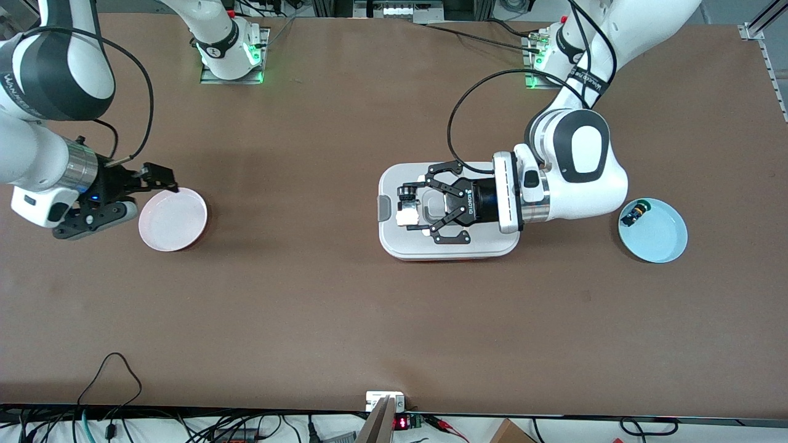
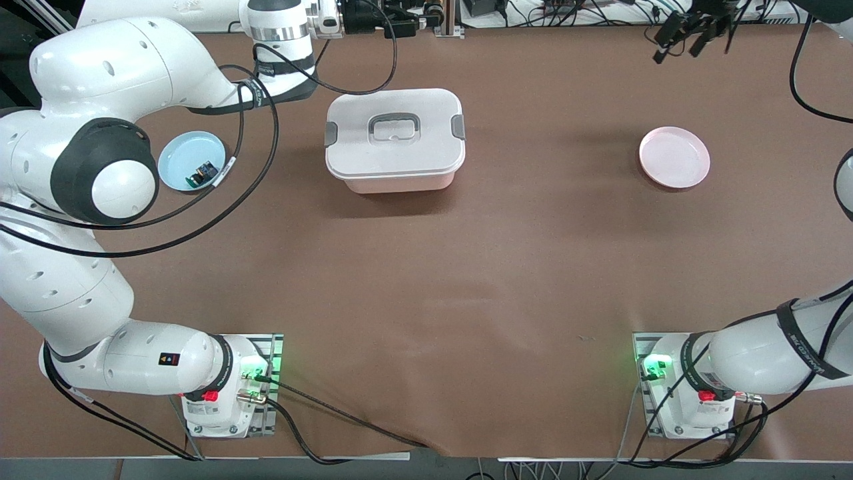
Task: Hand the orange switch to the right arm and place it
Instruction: 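Hold the switch up while the right gripper reaches toward it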
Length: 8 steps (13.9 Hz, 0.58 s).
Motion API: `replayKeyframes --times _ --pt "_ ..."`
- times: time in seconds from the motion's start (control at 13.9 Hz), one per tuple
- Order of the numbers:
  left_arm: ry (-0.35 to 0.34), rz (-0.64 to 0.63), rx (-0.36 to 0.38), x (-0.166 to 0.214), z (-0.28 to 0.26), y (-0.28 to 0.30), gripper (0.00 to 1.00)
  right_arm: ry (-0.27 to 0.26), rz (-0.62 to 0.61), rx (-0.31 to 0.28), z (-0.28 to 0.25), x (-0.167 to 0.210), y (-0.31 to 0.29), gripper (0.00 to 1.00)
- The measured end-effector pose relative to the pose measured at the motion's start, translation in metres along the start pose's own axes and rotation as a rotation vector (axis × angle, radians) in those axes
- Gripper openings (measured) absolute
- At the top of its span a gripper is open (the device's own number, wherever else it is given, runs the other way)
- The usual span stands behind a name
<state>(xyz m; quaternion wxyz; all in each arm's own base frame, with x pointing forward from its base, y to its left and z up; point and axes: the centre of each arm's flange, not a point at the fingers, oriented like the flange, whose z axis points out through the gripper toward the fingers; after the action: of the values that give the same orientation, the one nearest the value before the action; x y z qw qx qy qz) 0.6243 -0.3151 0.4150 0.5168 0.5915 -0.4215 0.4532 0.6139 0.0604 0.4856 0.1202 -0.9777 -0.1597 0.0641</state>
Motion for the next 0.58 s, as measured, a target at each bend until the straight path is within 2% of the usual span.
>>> replayKeyframes --times 0.29,0.58 --pt "0.0 0.004 0.0 0.0 0.0 0.0 0.72 0.025 0.022 0.324 0.012 0.01 -0.033 1.0" --pt "0.002 0.003 0.001 0.0 0.0 0.0 0.72 0.027 0.119 0.744 0.046 0.042 -0.09 1.0"
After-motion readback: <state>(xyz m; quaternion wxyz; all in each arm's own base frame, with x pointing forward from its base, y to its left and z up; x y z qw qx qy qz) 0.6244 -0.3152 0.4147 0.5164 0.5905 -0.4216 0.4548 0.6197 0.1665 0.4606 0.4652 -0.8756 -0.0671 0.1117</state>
